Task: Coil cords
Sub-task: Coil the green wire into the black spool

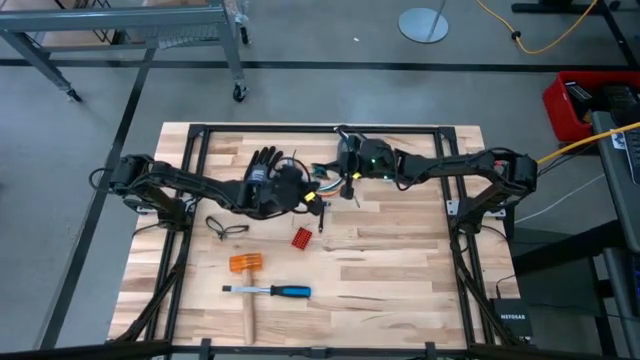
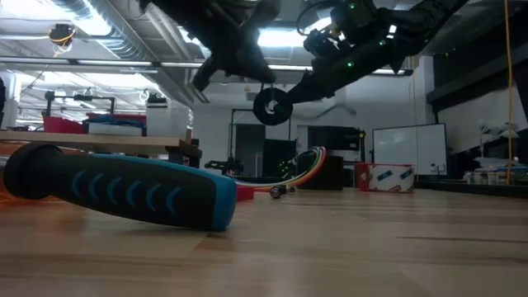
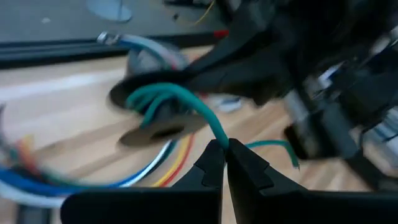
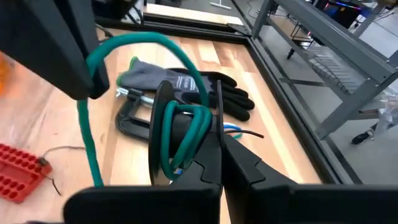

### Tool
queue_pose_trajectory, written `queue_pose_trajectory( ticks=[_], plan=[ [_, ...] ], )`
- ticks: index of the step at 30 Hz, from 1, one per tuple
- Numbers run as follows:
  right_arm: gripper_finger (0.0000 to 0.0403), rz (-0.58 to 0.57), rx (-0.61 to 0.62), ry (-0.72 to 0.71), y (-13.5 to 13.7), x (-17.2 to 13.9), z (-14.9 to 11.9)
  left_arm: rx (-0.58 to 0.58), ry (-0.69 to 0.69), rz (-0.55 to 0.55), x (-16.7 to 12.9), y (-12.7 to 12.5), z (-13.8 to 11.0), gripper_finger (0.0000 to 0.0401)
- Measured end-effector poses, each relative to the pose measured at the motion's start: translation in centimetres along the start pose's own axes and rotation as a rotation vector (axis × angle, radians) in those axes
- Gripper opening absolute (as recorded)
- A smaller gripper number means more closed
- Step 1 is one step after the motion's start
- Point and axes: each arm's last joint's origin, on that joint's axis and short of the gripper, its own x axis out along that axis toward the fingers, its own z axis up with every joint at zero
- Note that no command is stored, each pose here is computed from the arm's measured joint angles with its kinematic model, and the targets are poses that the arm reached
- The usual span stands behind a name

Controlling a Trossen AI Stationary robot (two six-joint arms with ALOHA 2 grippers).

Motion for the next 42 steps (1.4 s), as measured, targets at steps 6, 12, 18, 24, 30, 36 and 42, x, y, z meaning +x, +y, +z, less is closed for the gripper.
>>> queue_pose_trajectory(
  ticks=[6, 12, 18, 24, 30, 36, 42],
  plan=[
    [0.0001, -0.009, 0.100, -0.054, 0.3, 0.0, 0.6, -0.020, -0.056, -0.060, 0.4, -0.6, 0.4, 0.0000],
    [0.0001, -0.016, 0.215, -0.135, 0.2, -0.1, 1.4, -0.046, -0.074, -0.084, 1.6, -1.0, -0.6, 0.0000],
    [0.0001, -0.018, 0.276, -0.180, 0.1, -0.1, 1.8, -0.052, -0.079, -0.087, 2.5, -1.1, -1.4, 0.0000],
    [0.0001, -0.015, 0.302, -0.189, 0.0, -0.1, 1.9, -0.050, -0.092, -0.089, 2.5, -1.2, -1.4, 0.0000],
    [0.0001, 0.007, 0.320, -0.256, -0.2, -0.2, 2.6, 0.015, -0.091, -0.047, 2.3, -1.3, -2.2, 0.0000],
    [0.0001, 0.069, 0.310, -0.292, -0.3, -0.3, 3.8, 0.204, -0.127, 0.093, 1.1, -1.4, -3.6, 0.0000],
    [0.0001, 0.107, 0.304, -0.304, -0.3, -0.3, 4.1, 0.378, -0.143, 0.144, -0.1, -1.9, -4.6, 0.0000]
  ],
)
